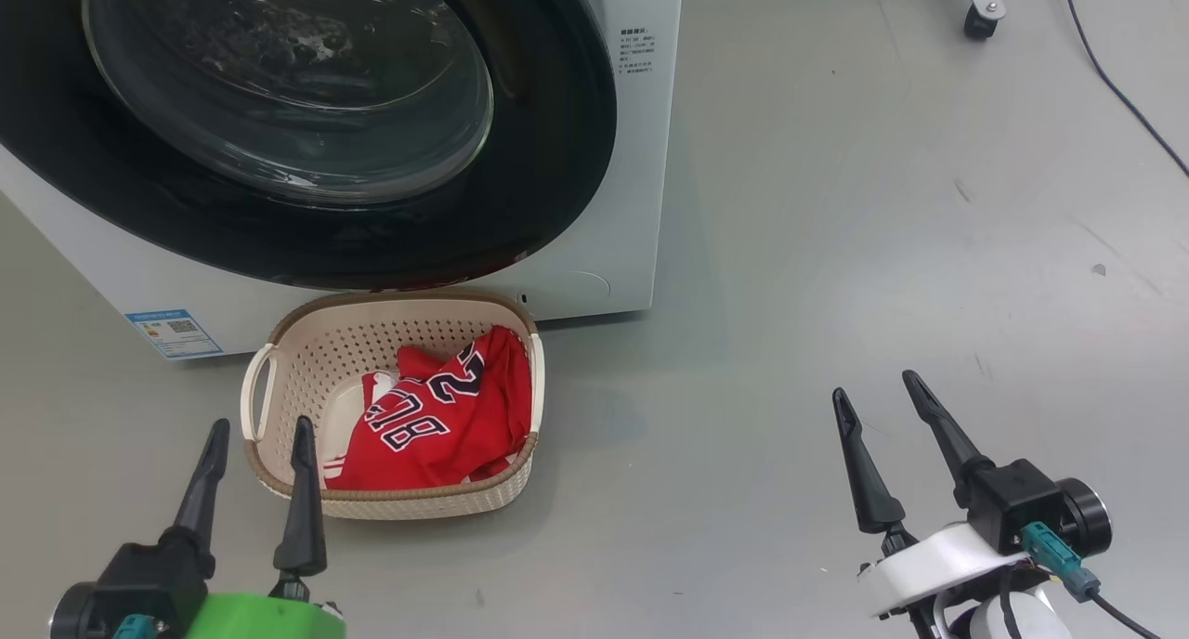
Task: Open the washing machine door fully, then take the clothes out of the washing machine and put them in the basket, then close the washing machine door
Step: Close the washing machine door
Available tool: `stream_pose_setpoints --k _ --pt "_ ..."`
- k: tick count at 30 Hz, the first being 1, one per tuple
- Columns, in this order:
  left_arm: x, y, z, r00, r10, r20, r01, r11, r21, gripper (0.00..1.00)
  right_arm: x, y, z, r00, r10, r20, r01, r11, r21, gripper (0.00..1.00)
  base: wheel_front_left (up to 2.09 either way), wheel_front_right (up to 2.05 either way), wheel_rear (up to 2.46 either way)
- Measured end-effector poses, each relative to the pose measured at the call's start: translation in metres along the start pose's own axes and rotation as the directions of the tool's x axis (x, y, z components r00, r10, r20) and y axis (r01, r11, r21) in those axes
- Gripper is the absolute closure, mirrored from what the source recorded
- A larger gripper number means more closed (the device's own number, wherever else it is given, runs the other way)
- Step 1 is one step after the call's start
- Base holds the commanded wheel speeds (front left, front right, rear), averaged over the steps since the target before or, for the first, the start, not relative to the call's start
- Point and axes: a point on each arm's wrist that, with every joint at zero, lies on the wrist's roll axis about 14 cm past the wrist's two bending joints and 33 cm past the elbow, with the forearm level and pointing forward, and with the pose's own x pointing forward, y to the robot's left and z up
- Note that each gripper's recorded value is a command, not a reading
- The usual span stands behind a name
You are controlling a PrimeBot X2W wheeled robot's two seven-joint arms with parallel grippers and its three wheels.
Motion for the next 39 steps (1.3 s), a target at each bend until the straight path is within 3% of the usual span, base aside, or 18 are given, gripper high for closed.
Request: stream_pose_setpoints --k 33,34,35,36,39 --pt "-0.018 -0.007 -0.022 0.997 0.05 -0.052 -0.05 0.999 0.006 0.0 -0.012 0.005 -0.001 1.0 -0.003 -0.005 0.003 1.0 0.005 0.0 0.0 0.0 0.0" --pt "-0.018 -0.007 -0.022 0.997 0.052 -0.052 -0.051 0.999 0.006 0.0 -0.012 0.006 -0.002 1.0 -0.001 -0.006 0.001 1.0 0.006 0.21 0.0 0.0 0.0" --pt "-0.018 -0.006 -0.022 0.997 0.052 -0.053 -0.052 0.999 0.008 0.0 -0.012 0.006 -0.002 1.0 -0.002 -0.007 0.002 1.0 0.008 0.7 0.0 0.0 0.0" --pt "-0.018 -0.007 -0.022 0.997 0.052 -0.053 -0.051 0.999 0.012 0.0 -0.012 0.006 -0.002 1.0 -0.002 -0.006 0.003 1.0 0.011 1.0 0.0 0.0 0.0" --pt "-0.018 -0.006 -0.022 0.997 0.053 -0.049 -0.053 0.999 0.014 0.0 -0.012 0.007 -0.002 1.0 0.001 -0.005 -0.001 1.0 0.017 1.0 0.0 0.0 0.0"
